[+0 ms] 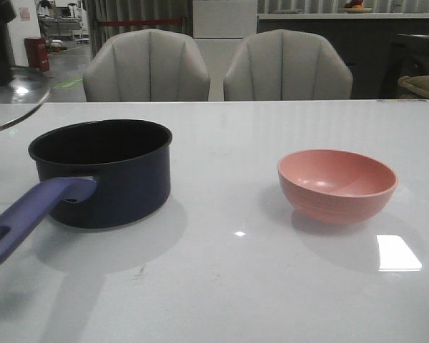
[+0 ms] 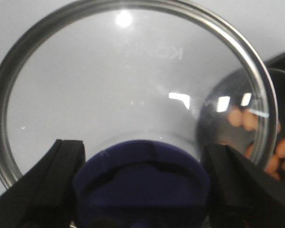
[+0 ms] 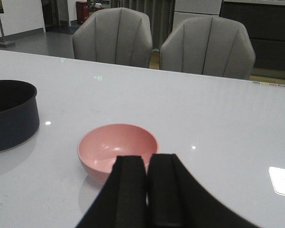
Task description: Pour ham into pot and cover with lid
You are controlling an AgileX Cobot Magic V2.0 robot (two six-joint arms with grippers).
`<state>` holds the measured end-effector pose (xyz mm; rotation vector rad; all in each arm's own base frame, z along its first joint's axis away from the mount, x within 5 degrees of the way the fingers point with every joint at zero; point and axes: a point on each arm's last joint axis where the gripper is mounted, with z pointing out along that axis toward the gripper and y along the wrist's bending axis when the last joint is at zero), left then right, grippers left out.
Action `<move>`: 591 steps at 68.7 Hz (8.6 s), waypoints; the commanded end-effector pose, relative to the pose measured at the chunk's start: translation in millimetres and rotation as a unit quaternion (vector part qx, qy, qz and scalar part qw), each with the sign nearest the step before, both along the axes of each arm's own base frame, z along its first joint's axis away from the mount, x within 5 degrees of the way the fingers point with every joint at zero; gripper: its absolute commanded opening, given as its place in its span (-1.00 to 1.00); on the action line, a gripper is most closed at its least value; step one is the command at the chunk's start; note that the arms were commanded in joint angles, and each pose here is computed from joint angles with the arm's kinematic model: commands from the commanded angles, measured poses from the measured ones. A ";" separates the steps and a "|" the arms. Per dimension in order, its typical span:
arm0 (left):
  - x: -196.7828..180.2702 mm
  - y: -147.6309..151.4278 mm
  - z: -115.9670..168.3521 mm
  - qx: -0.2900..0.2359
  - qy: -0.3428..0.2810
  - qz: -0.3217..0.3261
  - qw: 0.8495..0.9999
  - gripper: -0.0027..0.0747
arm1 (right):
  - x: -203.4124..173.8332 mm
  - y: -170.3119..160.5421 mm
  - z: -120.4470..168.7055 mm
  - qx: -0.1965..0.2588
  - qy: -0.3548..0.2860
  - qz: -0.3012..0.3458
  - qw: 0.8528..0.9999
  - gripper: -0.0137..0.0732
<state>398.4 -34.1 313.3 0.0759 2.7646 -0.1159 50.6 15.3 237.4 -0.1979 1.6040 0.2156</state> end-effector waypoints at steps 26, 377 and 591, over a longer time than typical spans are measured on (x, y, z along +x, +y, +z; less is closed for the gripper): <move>-2.3 -104.1 19.1 -0.012 -0.004 -0.137 0.991 -0.32 | -0.5 -1.5 16.8 0.007 -0.051 -0.008 0.999 -0.32; -348.9 29.9 -73.9 -0.030 -0.575 0.028 0.817 -0.64 | -0.5 -1.5 16.8 0.007 -0.051 -0.008 0.999 -0.32; -342.8 32.7 -110.4 -0.052 -0.579 0.072 0.810 -0.64 | 3.7 -10.1 -29.0 0.026 -0.069 -0.082 0.994 -0.32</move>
